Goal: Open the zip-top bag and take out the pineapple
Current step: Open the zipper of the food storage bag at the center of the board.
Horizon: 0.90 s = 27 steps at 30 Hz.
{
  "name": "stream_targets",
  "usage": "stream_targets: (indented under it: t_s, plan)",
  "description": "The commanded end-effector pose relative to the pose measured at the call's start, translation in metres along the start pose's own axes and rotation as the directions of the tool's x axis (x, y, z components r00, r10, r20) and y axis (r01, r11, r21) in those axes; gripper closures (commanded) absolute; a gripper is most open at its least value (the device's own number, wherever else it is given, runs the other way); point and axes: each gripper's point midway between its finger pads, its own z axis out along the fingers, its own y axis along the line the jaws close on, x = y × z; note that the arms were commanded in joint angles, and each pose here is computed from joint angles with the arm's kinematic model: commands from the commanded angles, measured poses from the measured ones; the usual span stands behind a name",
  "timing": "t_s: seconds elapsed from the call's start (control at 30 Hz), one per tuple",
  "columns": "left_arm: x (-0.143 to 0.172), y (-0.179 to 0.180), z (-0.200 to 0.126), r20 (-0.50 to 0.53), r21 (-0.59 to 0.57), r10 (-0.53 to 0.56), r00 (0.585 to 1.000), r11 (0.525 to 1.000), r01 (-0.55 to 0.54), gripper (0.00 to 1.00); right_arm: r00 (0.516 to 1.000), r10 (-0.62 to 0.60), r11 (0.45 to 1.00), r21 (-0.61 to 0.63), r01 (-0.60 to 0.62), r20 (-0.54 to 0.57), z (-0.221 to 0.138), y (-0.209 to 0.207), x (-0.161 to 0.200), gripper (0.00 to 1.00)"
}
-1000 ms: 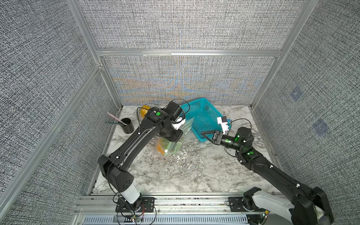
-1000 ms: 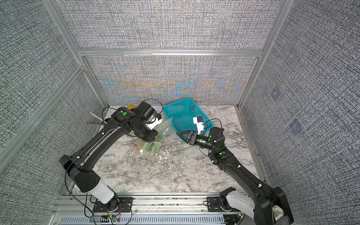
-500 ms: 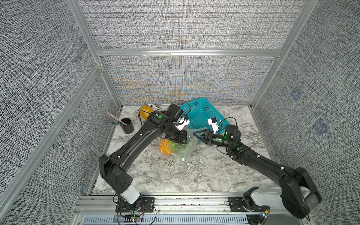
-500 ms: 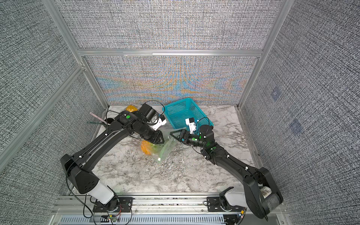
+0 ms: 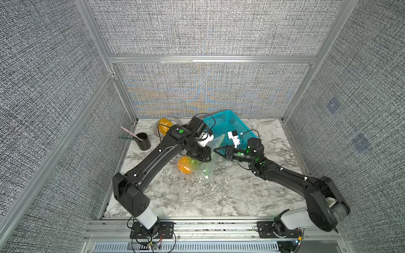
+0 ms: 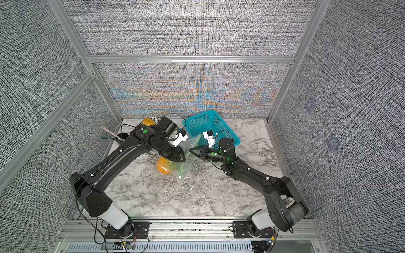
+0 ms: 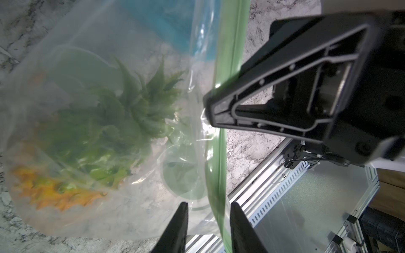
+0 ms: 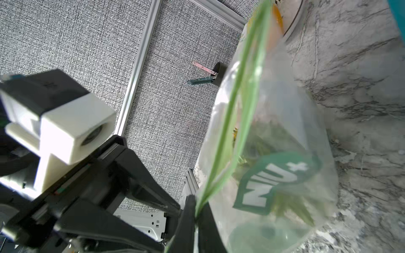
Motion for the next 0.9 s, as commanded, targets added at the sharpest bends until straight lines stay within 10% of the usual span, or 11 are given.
stream_targets:
  t_s: [0.0, 0.23, 0.47, 0.87]
  plan:
    - [-0.004, 0.009, 0.003, 0.012, -0.05, -0.012, 1.0, 0.999, 0.013, 0.65, 1.0, -0.026, 1.0, -0.01, 0.026, -0.009, -0.001, 0.004, 0.002, 0.96]
    - [-0.014, 0.02, 0.006, 0.023, -0.109, -0.013, 1.0, 0.994, 0.016, 0.8, 0.999, -0.036, 0.999, -0.01, 0.036, -0.01, -0.002, 0.007, 0.003, 0.97]
    - [-0.018, 0.025, 0.013, 0.003, -0.134, 0.002, 1.0, 0.991, -0.002, 1.0, 0.998, -0.056, 0.998, 0.041, 0.057, -0.027, -0.005, 0.0, 0.008, 0.41]
    - [-0.012, 0.03, 0.018, -0.013, -0.146, 0.004, 1.0, 0.989, -0.006, 1.0, 0.999, -0.033, 0.98, 0.198, 0.038, -0.029, -0.036, -0.032, 0.027, 0.4]
